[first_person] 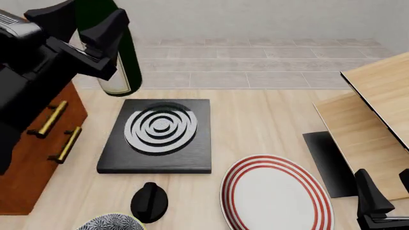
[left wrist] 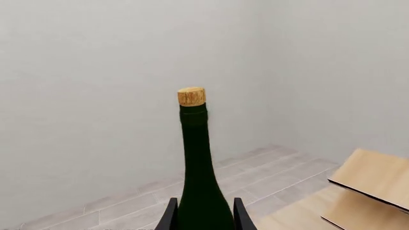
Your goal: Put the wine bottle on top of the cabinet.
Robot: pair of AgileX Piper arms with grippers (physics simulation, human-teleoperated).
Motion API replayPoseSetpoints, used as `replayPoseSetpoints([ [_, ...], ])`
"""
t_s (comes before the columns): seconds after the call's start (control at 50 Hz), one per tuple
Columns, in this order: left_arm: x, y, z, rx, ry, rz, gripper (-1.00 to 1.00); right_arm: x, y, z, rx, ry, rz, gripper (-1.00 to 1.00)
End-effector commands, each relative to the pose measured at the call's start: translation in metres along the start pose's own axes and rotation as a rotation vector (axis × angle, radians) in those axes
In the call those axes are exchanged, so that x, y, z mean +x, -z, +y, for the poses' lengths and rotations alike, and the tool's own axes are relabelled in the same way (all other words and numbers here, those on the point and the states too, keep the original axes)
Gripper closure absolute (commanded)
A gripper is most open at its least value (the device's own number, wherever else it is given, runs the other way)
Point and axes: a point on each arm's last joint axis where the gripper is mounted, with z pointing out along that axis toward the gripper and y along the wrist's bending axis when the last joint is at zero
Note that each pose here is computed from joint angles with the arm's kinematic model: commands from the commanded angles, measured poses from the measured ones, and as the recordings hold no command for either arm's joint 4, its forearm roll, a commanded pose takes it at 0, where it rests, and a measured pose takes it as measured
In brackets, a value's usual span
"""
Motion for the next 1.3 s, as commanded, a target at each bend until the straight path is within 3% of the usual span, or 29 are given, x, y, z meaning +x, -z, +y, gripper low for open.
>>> replayPoseSetpoints([
  [0.02,-0.028,-0.005,0.014,-0.046,-0.046,0.0,1.0,0.0,0.0,0.0,0.0,0.0,0.0,-1.0],
  [0.8,-0.089,-0.003,0.061,-0.239,-0.117,0.036,1.0,0.0,0.0,0.0,0.0,0.0,0.0,-1.0],
  [1.3,-0.114,0.008,0.084,-0.363,-0.185,0.053,1.0,0.0,0.0,0.0,0.0,0.0,0.0,-1.0],
])
